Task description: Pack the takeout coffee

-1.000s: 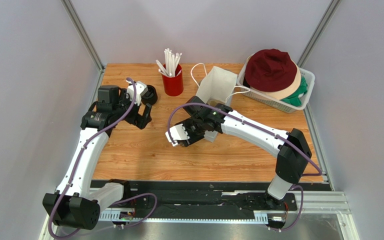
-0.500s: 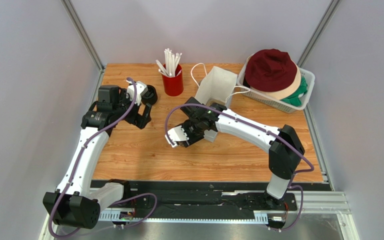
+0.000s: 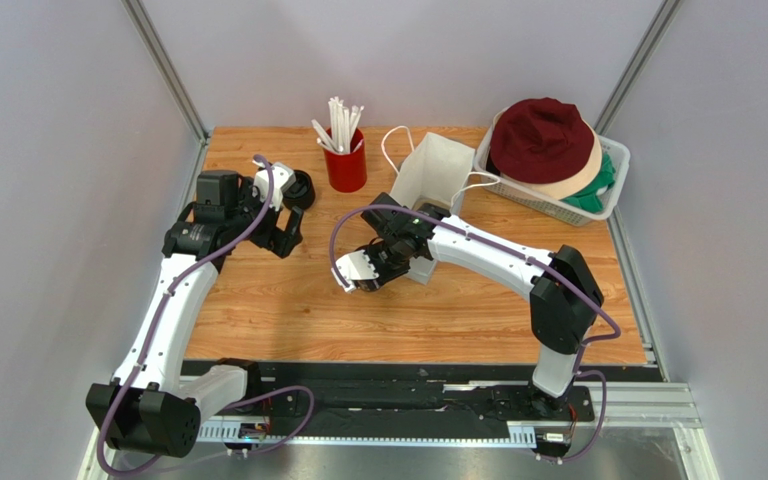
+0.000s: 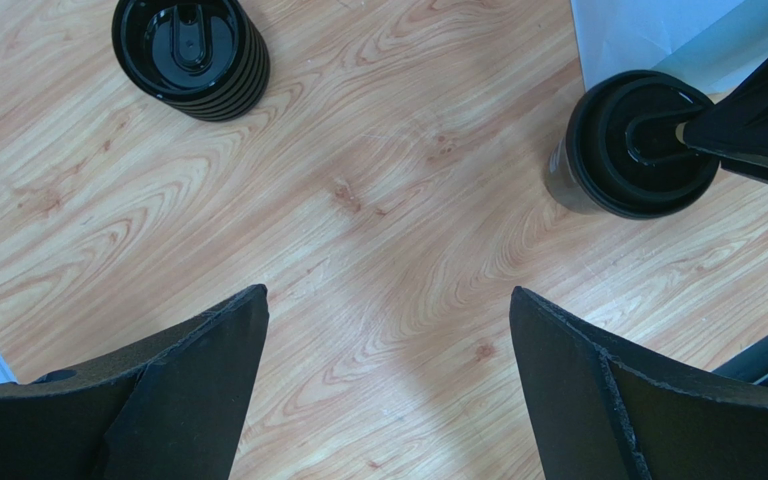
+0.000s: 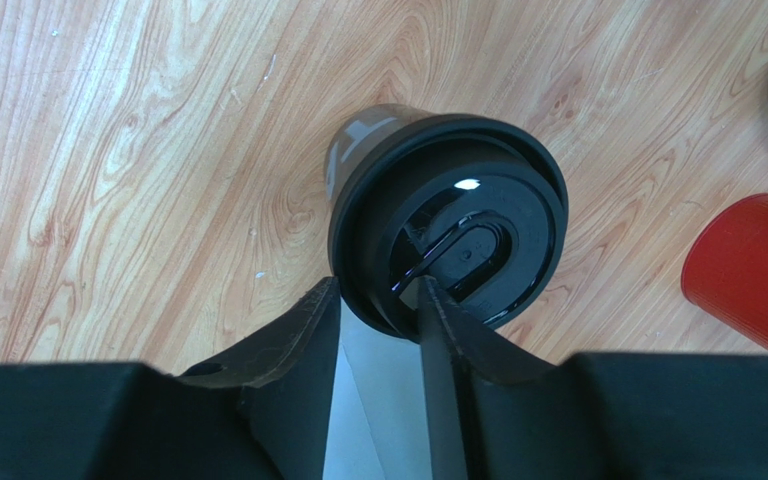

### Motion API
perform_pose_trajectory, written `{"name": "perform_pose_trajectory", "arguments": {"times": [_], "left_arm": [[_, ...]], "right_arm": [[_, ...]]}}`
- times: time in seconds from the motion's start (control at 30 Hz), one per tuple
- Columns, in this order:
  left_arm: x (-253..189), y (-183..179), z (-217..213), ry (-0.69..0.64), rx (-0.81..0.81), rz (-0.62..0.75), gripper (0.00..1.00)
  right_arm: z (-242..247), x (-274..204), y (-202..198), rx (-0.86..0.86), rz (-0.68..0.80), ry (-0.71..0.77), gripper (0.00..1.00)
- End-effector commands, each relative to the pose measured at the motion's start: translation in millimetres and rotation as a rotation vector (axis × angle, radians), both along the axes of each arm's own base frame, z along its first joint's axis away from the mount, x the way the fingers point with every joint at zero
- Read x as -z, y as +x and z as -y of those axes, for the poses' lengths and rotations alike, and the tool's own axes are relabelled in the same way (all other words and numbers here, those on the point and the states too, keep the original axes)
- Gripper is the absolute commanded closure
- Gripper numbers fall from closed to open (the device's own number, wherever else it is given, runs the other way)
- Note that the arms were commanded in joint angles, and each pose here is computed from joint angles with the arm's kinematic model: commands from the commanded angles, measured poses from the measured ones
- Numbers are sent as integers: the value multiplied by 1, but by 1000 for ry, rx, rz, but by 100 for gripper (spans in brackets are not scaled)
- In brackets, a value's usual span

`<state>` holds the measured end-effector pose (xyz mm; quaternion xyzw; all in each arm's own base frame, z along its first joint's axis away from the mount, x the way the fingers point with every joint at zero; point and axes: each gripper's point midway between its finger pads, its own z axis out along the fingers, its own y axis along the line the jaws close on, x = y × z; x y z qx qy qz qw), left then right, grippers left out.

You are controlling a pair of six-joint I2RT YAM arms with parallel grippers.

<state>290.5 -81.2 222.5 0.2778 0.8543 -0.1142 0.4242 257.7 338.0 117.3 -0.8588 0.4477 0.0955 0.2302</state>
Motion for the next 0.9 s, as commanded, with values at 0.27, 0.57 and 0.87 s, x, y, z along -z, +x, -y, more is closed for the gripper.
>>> {"name": "perform_pose_trajectory", "arguments": {"times": [0.27, 0.57, 0.87], "left_arm": [[-5, 3, -2, 10, 5, 22, 1], [-4, 3, -2, 9, 6, 20, 1], [-10, 5, -9, 20, -33, 44, 1]], "right_arm": [[-7, -13, 1, -24, 3, 32, 88], [-18, -31, -9, -9, -33, 62, 100], [-32, -90, -25, 78, 1, 146, 100]]}}
